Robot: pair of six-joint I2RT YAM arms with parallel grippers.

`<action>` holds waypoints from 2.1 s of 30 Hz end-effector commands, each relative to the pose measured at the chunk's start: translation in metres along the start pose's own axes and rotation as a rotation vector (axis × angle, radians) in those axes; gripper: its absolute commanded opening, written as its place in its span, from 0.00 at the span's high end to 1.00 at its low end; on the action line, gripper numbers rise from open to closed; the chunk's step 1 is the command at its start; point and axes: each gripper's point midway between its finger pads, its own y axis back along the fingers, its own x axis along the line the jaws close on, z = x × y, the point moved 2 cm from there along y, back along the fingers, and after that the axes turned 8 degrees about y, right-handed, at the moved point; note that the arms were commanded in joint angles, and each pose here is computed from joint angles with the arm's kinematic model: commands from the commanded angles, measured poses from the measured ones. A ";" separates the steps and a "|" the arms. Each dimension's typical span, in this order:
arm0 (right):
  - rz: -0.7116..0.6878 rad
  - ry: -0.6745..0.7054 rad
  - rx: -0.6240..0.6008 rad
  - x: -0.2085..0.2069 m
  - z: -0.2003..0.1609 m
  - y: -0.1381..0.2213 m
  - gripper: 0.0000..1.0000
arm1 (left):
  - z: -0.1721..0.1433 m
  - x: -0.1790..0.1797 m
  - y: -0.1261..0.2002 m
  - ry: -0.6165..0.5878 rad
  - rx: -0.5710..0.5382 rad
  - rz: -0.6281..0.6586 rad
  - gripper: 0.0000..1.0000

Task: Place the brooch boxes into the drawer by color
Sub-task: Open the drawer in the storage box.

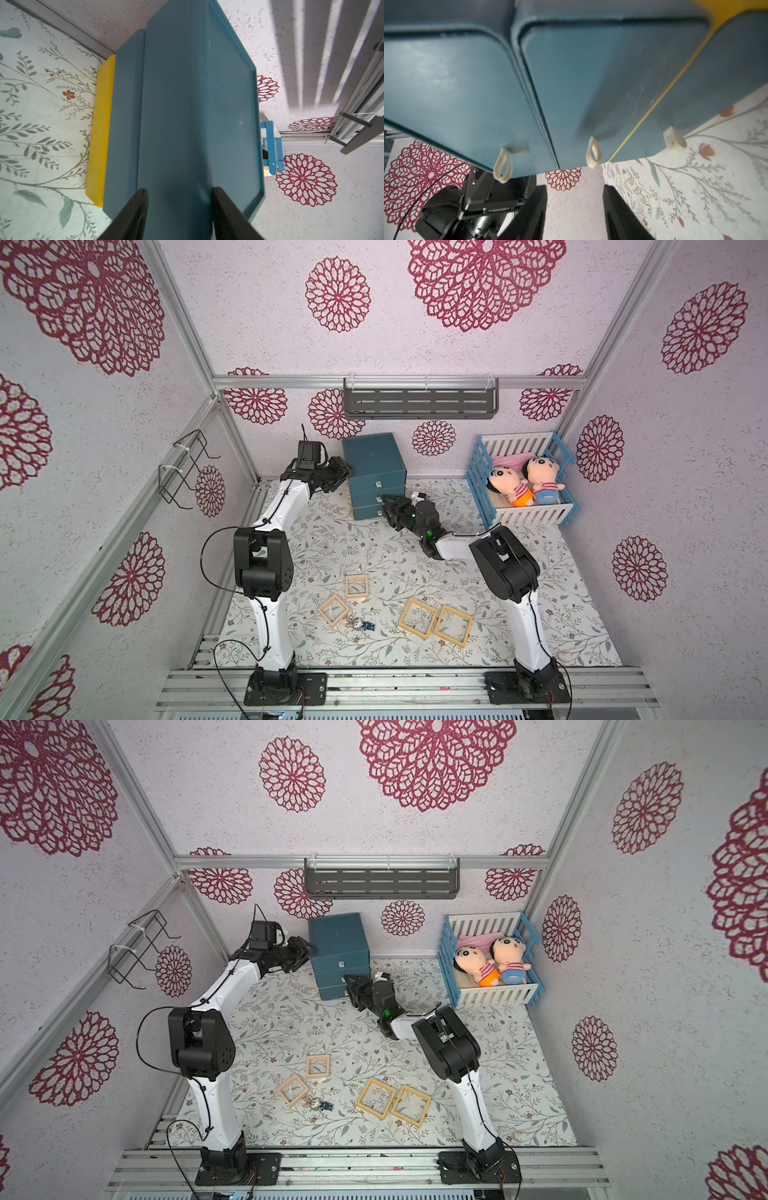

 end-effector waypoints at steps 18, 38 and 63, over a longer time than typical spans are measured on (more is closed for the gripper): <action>-0.018 -0.002 -0.034 -0.008 0.011 -0.029 0.81 | -0.007 0.005 0.001 0.007 0.021 0.034 0.45; 0.030 -0.021 -0.074 0.011 0.012 -0.023 1.00 | -0.006 0.004 0.001 0.008 0.018 0.032 0.45; 0.030 -0.073 0.000 0.021 -0.043 0.080 1.00 | -0.005 0.002 0.000 0.003 0.022 0.026 0.45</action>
